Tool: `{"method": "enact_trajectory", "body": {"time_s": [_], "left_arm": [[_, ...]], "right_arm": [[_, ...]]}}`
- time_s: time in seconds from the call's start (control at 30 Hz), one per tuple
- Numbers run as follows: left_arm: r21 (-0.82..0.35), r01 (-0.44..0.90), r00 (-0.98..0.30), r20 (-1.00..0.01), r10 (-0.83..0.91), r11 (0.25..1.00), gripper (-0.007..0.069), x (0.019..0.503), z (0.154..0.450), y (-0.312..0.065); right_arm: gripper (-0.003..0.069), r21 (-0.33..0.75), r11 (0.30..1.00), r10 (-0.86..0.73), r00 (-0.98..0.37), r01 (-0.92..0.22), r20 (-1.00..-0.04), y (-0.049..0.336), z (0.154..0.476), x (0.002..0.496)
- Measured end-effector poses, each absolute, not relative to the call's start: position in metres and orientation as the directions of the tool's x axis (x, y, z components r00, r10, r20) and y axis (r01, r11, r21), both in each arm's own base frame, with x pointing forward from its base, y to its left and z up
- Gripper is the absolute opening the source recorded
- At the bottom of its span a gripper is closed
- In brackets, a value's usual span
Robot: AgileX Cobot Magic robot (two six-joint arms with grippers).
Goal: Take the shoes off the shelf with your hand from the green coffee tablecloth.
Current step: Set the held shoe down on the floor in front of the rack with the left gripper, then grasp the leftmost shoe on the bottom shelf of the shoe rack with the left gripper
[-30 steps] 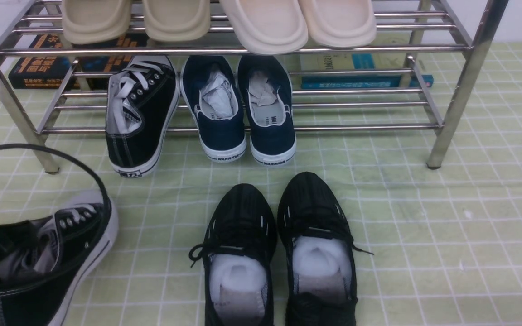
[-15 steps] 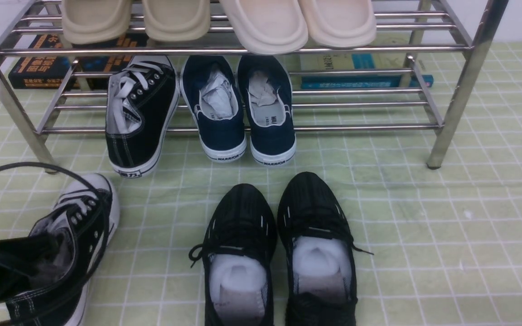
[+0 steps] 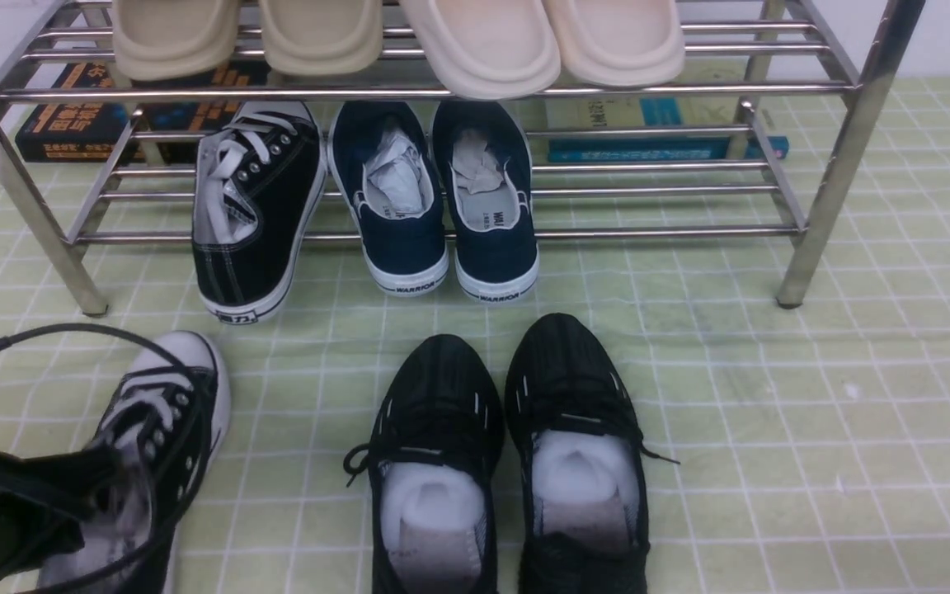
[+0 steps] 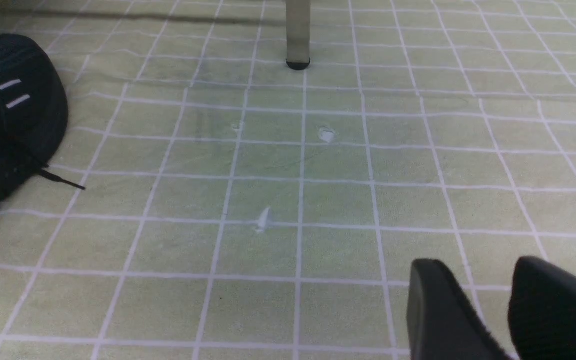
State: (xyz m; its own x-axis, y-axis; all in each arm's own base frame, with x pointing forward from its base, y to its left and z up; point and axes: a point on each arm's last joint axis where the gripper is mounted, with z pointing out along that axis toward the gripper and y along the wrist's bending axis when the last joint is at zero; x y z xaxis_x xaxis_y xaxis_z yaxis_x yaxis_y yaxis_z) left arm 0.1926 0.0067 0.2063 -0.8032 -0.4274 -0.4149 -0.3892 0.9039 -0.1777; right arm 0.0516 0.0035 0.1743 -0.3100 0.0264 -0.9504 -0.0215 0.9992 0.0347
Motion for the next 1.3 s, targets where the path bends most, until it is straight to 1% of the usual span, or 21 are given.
{"method": "enact_trajectory", "body": {"time_s": [0.03, 0.07, 0.1, 0.13, 0.27, 0.3, 0.33, 0.37, 0.4, 0.57, 0.7, 0.77, 0.8, 0.97, 1.1, 1.2, 1.3], "left_arm": [[-0.183, -0.392, -0.801, -0.413, -0.433, 0.901, 0.0237, 0.193, 0.207, 0.006], [-0.183, -0.392, -0.802, -0.412, -0.433, 0.901, 0.0246, 0.193, 0.208, 0.006], [-0.182, -0.393, -0.802, -0.411, -0.433, 0.901, 0.0278, 0.194, 0.209, 0.006], [-0.182, -0.392, -0.803, -0.41, -0.432, 0.902, 0.0334, 0.195, 0.212, 0.006], [-0.178, -0.394, -0.808, -0.402, -0.432, 0.902, 0.0451, 0.202, 0.232, 0.007], [-0.179, -0.394, -0.807, -0.403, -0.432, 0.902, 0.0459, 0.203, 0.235, 0.007], [-0.184, -0.391, -0.801, -0.414, -0.432, 0.902, 0.0477, 0.208, 0.247, 0.007], [-0.186, -0.39, -0.798, -0.42, -0.432, 0.902, 0.0482, 0.209, 0.251, 0.007], [-0.199, -0.383, -0.782, -0.45, -0.431, 0.902, 0.0489, 0.216, 0.267, 0.007], [-0.294, -0.352, -0.697, -0.551, -0.459, 0.889, 0.0492, 0.241, 0.317, 0.005], [-0.325, -0.34, -0.676, -0.568, -0.47, 0.882, 0.0494, 0.265, 0.328, 0.004], [-0.329, -0.333, -0.682, -0.563, -0.467, 0.884, 0.0495, 0.274, 0.328, 0.004], [-0.336, -0.321, -0.694, -0.553, -0.461, 0.886, 0.0495, 0.288, 0.327, 0.003], [-0.373, -0.268, -0.726, -0.527, -0.441, 0.888, 0.0495, 0.323, 0.318, -0.003], [-0.404, -0.208, -0.759, -0.507, -0.408, 0.891, 0.0495, 0.352, 0.301, -0.008], [-0.403, -0.169, -0.771, -0.515, -0.375, 0.9, 0.0495, 0.371, 0.284, -0.01], [-0.405, -0.158, -0.768, -0.522, -0.37, 0.901, 0.0495, 0.386, 0.264, -0.01]], "right_arm": [[0.0237, 0.035, 0.999, 0.026, -0.31, -0.021, -0.95, 0.003, 0.174, 0.052], [0.0237, 0.035, 0.999, 0.026, -0.31, -0.021, -0.95, 0.003, 0.174, 0.052], [0.0237, 0.035, 0.999, 0.026, -0.31, -0.021, -0.95, 0.003, 0.174, 0.052], [0.0237, 0.035, 0.999, 0.026, -0.31, -0.021, -0.95, 0.003, 0.174, 0.052], [0.0237, 0.035, 0.999, 0.026, -0.31, -0.021, -0.95, 0.003, 0.174, 0.052], [0.0237, 0.035, 0.999, 0.026, -0.31, -0.021, -0.95, 0.003, 0.174, 0.052], [0.0237, 0.035, 0.999, 0.026, -0.31, -0.021, -0.95, 0.003, 0.174, 0.052], [0.0237, 0.035, 0.999, 0.026, -0.31, -0.021, -0.95, 0.003, 0.174, 0.052], [0.0237, 0.035, 0.999, 0.026, -0.31, -0.021, -0.95, 0.003, 0.174, 0.052], [0.0237, 0.035, 0.999, 0.026, -0.31, -0.021, -0.95, 0.003, 0.174, 0.052], [0.0237, 0.035, 0.999, 0.027, -0.31, -0.022, -0.95, 0.003, 0.174, 0.052], [0.0237, 0.035, 0.999, 0.027, -0.31, -0.022, -0.95, 0.003, 0.174, 0.052], [0.0237, 0.035, 0.999, 0.027, -0.31, -0.022, -0.95, 0.003, 0.174, 0.052], [0.0237, 0.035, 0.999, 0.027, -0.31, -0.022, -0.95, 0.003, 0.174, 0.052], [0.0237, 0.035, 0.999, 0.027, -0.31, -0.022, -0.95, 0.003, 0.174, 0.052], [0.0237, 0.035, 0.999, 0.027, -0.31, -0.022, -0.95, 0.003, 0.174, 0.052], [0.0237, 0.035, 0.999, 0.027, -0.31, -0.022, -0.95, 0.003, 0.174, 0.052]]}}
